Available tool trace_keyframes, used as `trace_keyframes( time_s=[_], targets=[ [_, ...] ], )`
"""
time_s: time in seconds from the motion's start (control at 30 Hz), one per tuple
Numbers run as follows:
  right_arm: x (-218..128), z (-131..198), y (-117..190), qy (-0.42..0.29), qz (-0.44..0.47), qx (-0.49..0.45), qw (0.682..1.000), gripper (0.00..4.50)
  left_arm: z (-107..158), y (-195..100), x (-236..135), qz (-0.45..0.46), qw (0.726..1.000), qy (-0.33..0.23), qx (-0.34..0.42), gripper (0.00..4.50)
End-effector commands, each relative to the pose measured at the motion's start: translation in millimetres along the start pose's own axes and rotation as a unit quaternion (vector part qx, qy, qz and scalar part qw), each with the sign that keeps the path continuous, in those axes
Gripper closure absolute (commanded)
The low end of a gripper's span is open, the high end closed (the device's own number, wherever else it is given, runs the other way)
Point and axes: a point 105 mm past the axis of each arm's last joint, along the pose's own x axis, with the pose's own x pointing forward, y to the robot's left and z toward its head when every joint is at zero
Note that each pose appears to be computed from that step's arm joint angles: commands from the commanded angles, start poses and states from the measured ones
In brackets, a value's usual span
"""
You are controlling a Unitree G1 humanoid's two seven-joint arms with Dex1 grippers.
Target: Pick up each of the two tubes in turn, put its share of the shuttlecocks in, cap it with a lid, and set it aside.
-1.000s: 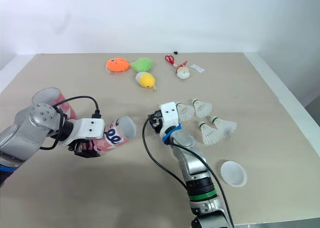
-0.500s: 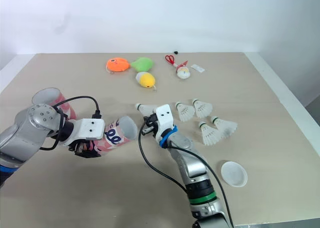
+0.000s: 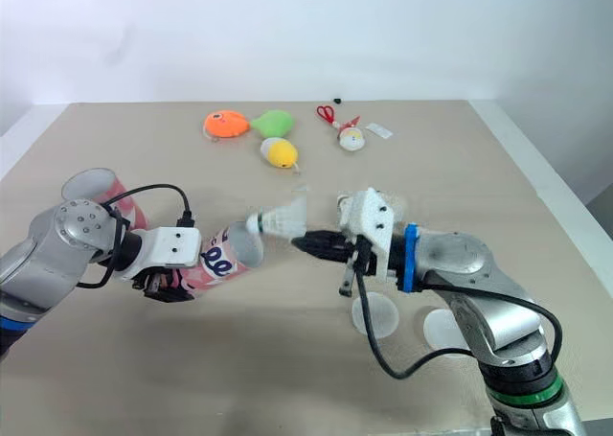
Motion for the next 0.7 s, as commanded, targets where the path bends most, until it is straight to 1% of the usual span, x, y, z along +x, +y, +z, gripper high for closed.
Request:
trace_keyframes(
  time_s=[0.03,0.13,0.27,0.37,0.43,0.5,0.57,0.6,0.67,0.7],
  targets=[
    [14,4,10,0.001,0.022,-0.044,0.999,4.45,3,-9,12,-0.023,1.000,-0.011,-0.001,1.23],
    [24,5,12,-0.006,0.030,-0.048,0.998,4.45,3,-9,12,-0.024,1.000,-0.011,-0.001,1.23],
    [30,22,11,-0.056,0.021,-0.031,0.998,4.45,3,-8,12,-0.024,1.000,-0.010,0.001,1.23],
    [22,25,11,-0.074,0.000,-0.002,0.997,3.56,3,-8,12,-0.024,1.000,-0.010,0.003,1.23],
    [11,27,11,-0.094,-0.036,0.018,0.995,2.59,3,-8,12,-0.026,1.000,-0.010,0.004,1.23],
    [5,24,16,-0.090,-0.056,0.023,0.994,1.62,3,-9,12,-0.027,1.000,-0.010,0.004,1.23],
    [-11,20,16,-0.093,-0.130,0.028,0.987,0.61,2,-9,13,-0.030,0.999,-0.010,0.005,1.23],
    [-17,18,15,-0.093,-0.159,0.028,0.983,0.02,2,-9,13,-0.031,0.999,-0.010,0.005,1.23],
    [-26,12,15,-0.086,-0.202,0.030,0.975,0.02,2,-9,13,-0.032,0.999,-0.010,0.006,1.23],
    [-34,4,16,-0.071,-0.237,0.025,0.968,0.02,2,-9,13,-0.032,0.999,-0.010,0.006,1.23]
  ],
)
